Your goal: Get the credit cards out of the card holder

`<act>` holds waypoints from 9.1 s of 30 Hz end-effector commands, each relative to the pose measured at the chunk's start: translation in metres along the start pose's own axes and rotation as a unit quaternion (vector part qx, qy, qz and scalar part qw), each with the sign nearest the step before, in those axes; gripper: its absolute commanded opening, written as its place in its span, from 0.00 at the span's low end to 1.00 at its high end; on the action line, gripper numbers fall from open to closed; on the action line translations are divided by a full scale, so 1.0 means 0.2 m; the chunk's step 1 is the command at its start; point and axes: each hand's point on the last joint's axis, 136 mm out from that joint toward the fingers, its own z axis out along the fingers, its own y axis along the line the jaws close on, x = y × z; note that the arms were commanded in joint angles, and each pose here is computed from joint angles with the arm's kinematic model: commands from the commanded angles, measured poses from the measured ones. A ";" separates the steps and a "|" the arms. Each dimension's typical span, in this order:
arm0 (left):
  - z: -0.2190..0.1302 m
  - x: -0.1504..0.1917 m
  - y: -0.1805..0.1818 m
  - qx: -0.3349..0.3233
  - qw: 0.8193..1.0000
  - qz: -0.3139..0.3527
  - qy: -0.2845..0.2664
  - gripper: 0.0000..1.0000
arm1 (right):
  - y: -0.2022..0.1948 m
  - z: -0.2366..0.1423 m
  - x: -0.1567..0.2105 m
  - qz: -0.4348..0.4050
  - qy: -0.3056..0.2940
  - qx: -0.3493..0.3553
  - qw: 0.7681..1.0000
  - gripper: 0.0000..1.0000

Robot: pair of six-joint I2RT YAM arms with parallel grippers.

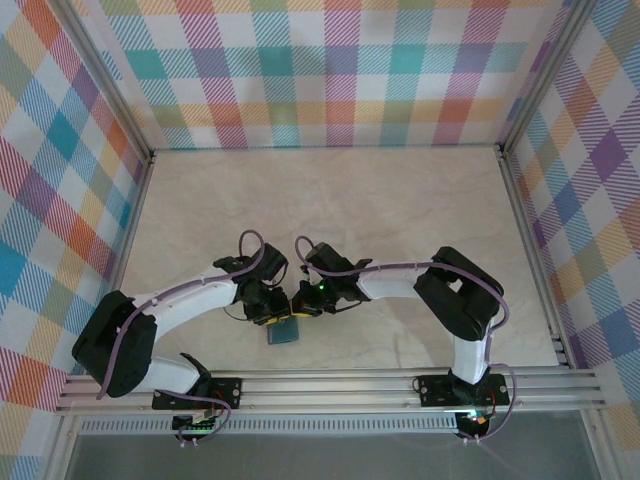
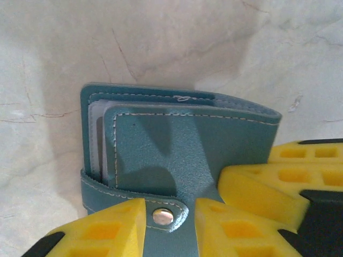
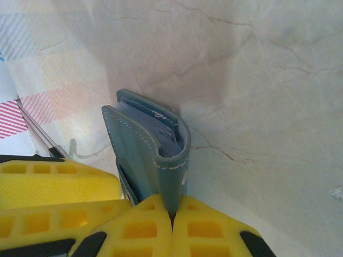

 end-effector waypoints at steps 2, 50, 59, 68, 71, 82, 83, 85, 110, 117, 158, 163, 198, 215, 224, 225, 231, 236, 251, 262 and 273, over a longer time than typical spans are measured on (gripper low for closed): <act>0.03 0.03 0.00 -0.019 0.999 0.023 0.018 0.32 | 0.05 -0.02 0.00 0.000 0.000 -0.017 1.000 0.02; 0.01 0.07 -0.01 -0.015 0.998 0.055 0.016 0.07 | -0.33 -0.31 -0.04 0.018 -0.020 0.163 0.986 0.07; 0.12 0.06 0.03 -0.017 0.999 0.045 0.026 0.07 | -0.33 -0.36 -0.04 0.016 -0.040 0.221 0.974 0.55; 0.19 0.07 0.09 0.002 0.999 0.023 0.037 0.07 | -0.25 -0.34 -0.01 -0.028 -0.038 0.281 0.959 0.80; 0.20 0.08 0.10 0.012 0.999 0.019 0.042 0.07 | -0.23 -0.30 -0.01 -0.039 -0.031 0.297 0.954 0.85; 0.24 0.10 0.16 0.032 0.998 0.008 0.057 0.07 | -0.18 -0.18 -0.07 -0.037 -0.027 0.310 0.950 0.91; 0.25 0.10 0.16 0.033 0.998 0.009 0.058 0.07 | -0.18 -0.17 -0.08 -0.035 -0.030 0.316 0.948 0.91; 0.25 0.11 0.16 0.034 0.998 0.010 0.060 0.07 | -0.20 -0.18 -0.10 -0.031 -0.039 0.331 0.942 0.91; 0.25 0.10 0.17 0.023 0.998 0.011 0.064 0.07 | -0.19 -0.32 -0.13 -0.041 -0.070 0.367 0.926 0.89; 0.25 0.10 0.17 0.019 0.998 0.010 0.064 0.07 | -0.18 -0.38 -0.11 -0.045 -0.073 0.367 0.926 0.87; 0.27 0.10 0.19 0.008 0.998 0.004 0.065 0.07 | -0.22 -0.34 -0.13 -0.055 -0.058 0.393 0.916 0.85; 0.27 0.09 0.19 0.008 0.998 0.003 0.064 0.07 | -0.21 -0.39 -0.11 -0.056 -0.060 0.397 0.914 0.84; -0.08 0.00 -0.01 0.077 0.997 0.019 -0.012 0.24 | -0.20 -0.53 -0.09 -0.031 -0.109 0.341 0.933 0.08; 0.17 0.10 -0.31 0.135 0.989 0.020 0.064 0.11 | -0.17 -0.46 -0.08 -0.005 -0.104 0.279 0.955 0.32; 0.23 0.10 -0.25 0.104 0.992 0.019 0.068 0.11 | -0.18 -0.49 -0.05 -0.005 -0.106 0.275 0.956 0.60; 0.23 0.10 -0.25 0.103 0.992 0.018 0.069 0.11 | -0.19 -0.50 -0.05 -0.004 -0.107 0.276 0.955 0.61; 0.24 0.10 -0.24 0.096 0.993 0.018 0.071 0.11 | -0.22 -0.50 -0.03 -0.003 -0.104 0.283 0.953 0.67; 0.25 0.10 -0.23 0.093 0.993 0.018 0.070 0.11 | -0.24 -0.50 -0.02 -0.003 -0.103 0.290 0.952 0.63; 0.05 0.05 -0.24 0.083 0.996 0.035 0.022 0.11 | -0.30 -0.53 -0.04 0.014 -0.125 0.218 0.968 0.16; -0.01 0.06 -0.34 0.116 0.992 0.046 0.028 0.12 | -0.17 -0.45 -0.08 0.018 -0.160 0.069 0.985 0.14; 0.15 0.07 -0.29 0.077 0.994 0.048 0.053 0.12 | -0.29 -0.48 -0.06 0.031 -0.166 0.115 0.979 0.20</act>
